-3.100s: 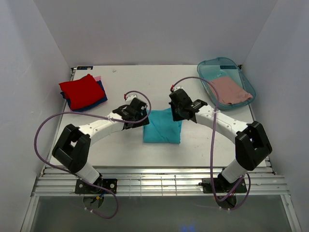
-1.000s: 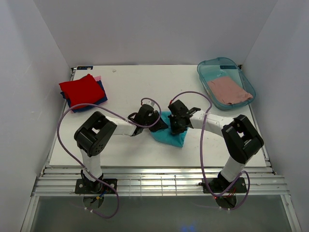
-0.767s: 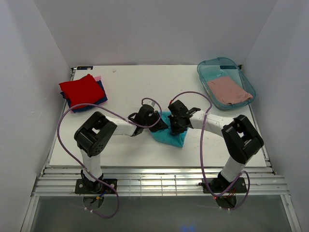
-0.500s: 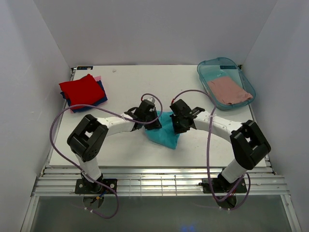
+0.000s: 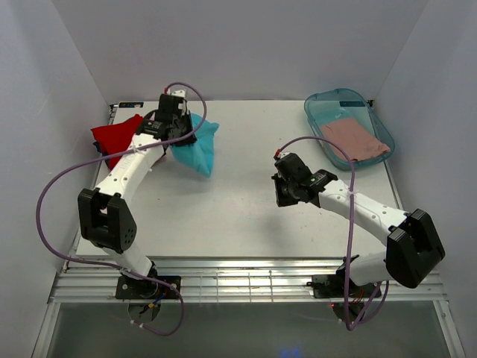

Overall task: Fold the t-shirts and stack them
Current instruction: Put the neatly folded tshirt into the corner of the board with the left arm

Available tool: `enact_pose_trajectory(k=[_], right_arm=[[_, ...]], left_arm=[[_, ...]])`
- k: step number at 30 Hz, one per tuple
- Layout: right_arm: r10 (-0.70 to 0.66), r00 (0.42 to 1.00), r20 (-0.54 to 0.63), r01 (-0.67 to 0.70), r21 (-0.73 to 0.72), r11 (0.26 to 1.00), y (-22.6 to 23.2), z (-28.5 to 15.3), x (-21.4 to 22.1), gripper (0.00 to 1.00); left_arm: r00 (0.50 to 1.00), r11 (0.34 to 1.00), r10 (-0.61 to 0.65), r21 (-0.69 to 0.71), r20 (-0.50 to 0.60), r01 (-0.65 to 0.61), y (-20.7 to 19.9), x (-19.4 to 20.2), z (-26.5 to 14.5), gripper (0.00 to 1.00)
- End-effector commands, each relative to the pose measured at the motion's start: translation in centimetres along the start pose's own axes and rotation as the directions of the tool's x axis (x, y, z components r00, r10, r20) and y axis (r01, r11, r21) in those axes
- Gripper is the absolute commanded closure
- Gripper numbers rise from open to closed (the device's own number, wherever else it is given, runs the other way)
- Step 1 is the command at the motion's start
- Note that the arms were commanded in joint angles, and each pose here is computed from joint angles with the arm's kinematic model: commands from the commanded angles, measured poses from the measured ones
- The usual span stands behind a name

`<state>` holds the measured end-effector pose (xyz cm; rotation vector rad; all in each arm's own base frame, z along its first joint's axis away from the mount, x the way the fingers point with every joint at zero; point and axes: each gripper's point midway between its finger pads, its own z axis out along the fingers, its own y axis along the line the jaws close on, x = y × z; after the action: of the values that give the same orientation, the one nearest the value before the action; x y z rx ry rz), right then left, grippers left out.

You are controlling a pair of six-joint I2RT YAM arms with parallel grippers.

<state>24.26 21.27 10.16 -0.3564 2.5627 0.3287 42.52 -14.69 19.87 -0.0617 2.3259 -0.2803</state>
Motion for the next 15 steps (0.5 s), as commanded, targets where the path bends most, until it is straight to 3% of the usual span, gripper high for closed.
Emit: enact_pose_trajectory(k=[1, 10, 15], right_arm=[[-0.009, 1.000, 0.001, 0.009, -0.025, 1.000, 0.2, -0.5, 0.5, 0.92], [0.036, 0.999, 0.005, -0.035, -0.057, 0.998, -0.1, -1.8, 2.7, 0.92], [0.050, 0.999, -0.013, -0.050, -0.046, 0.998, -1.2, -2.5, 5.2, 0.92]], left_arm=[[0.998, 0.998, 0.053, -0.042, 0.038, -0.051, 2.8, -4.4, -2.3, 0.99], [0.990, 0.991, -0.061, -0.110, 0.130, 0.075, 9.2, -9.8, -2.0, 0.99], [0.981, 0.989, -0.115, -0.073, 0.156, 0.128, 10.8, -11.5, -1.1, 0.99]])
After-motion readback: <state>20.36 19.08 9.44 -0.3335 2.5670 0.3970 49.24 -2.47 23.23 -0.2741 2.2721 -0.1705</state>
